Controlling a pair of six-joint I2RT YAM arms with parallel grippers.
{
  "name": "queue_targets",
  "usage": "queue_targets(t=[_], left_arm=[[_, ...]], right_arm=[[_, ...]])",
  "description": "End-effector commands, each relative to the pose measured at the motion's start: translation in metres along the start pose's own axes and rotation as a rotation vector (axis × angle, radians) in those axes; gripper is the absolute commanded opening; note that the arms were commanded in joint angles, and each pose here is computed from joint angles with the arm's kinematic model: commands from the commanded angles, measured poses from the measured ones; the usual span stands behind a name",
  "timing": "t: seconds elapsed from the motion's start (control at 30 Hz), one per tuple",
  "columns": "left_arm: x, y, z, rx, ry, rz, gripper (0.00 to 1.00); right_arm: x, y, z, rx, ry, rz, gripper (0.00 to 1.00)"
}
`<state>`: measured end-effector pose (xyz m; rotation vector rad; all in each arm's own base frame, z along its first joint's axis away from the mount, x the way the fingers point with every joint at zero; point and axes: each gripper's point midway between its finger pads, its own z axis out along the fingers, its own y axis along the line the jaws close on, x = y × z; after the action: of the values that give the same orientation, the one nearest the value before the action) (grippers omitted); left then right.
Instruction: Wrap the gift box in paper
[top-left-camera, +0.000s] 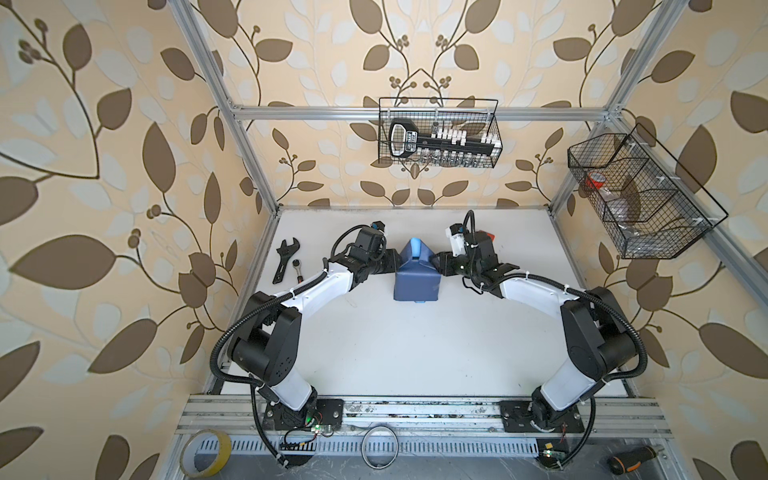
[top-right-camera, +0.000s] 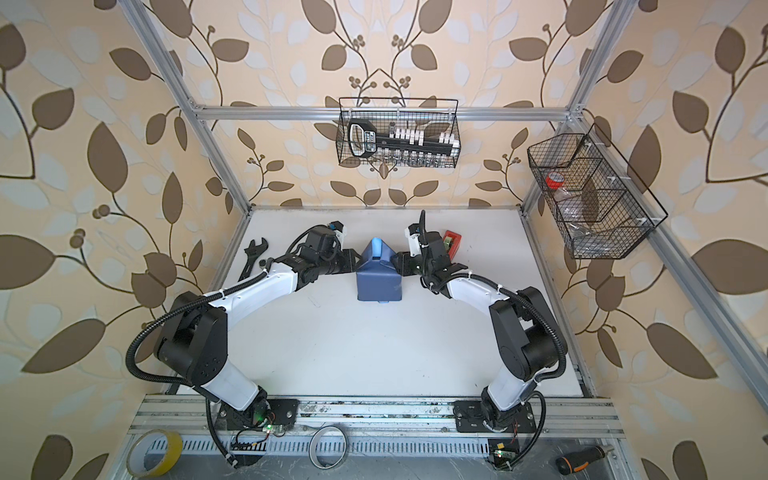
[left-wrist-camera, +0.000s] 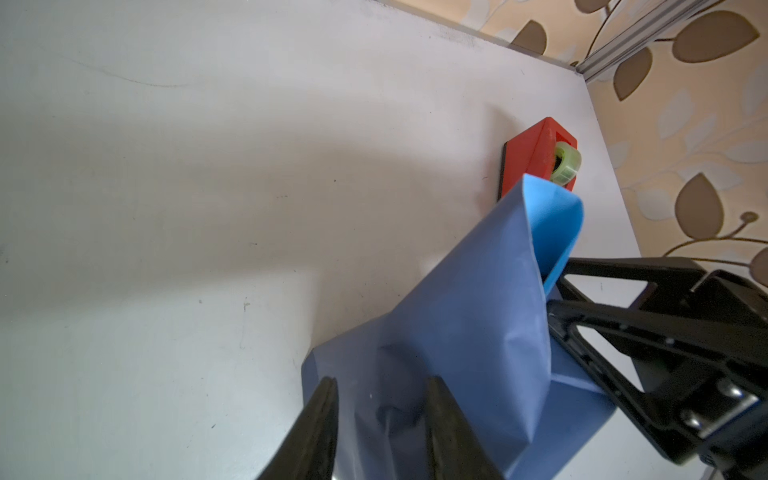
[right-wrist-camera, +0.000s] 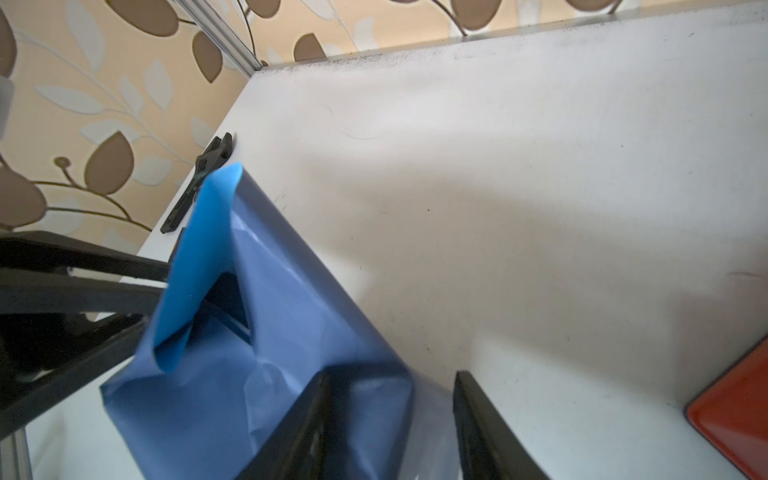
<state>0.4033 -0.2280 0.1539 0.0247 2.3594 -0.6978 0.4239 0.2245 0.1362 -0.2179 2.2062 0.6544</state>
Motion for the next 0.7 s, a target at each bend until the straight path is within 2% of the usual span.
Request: queue_targets(t=[0.0, 0.23, 0.47, 0.67], left_arm=[[-0.015, -0.019, 0.002, 0.058, -0.032, 0.012, 0.4], [-0.007, -0.018, 0.013, 0.071, 0.003, 0.028, 0.48], [0.019, -0.004, 0.023, 0.056, 0.062, 0.029, 0.52], [0.009, -0.01, 0.017, 0.064, 0.04, 0.045, 0.58]], right_arm=[[0.038, -0.017, 0.0, 0.055, 0.118, 0.008, 0.49], [0.038, -0.016, 0.0, 0.051, 0.119, -0.001, 0.48], [0.026, -0.009, -0.002, 0.021, 0.095, -0.011, 0.5], [0.021, 0.0, 0.0, -0.012, 0.086, -0.017, 0.5]])
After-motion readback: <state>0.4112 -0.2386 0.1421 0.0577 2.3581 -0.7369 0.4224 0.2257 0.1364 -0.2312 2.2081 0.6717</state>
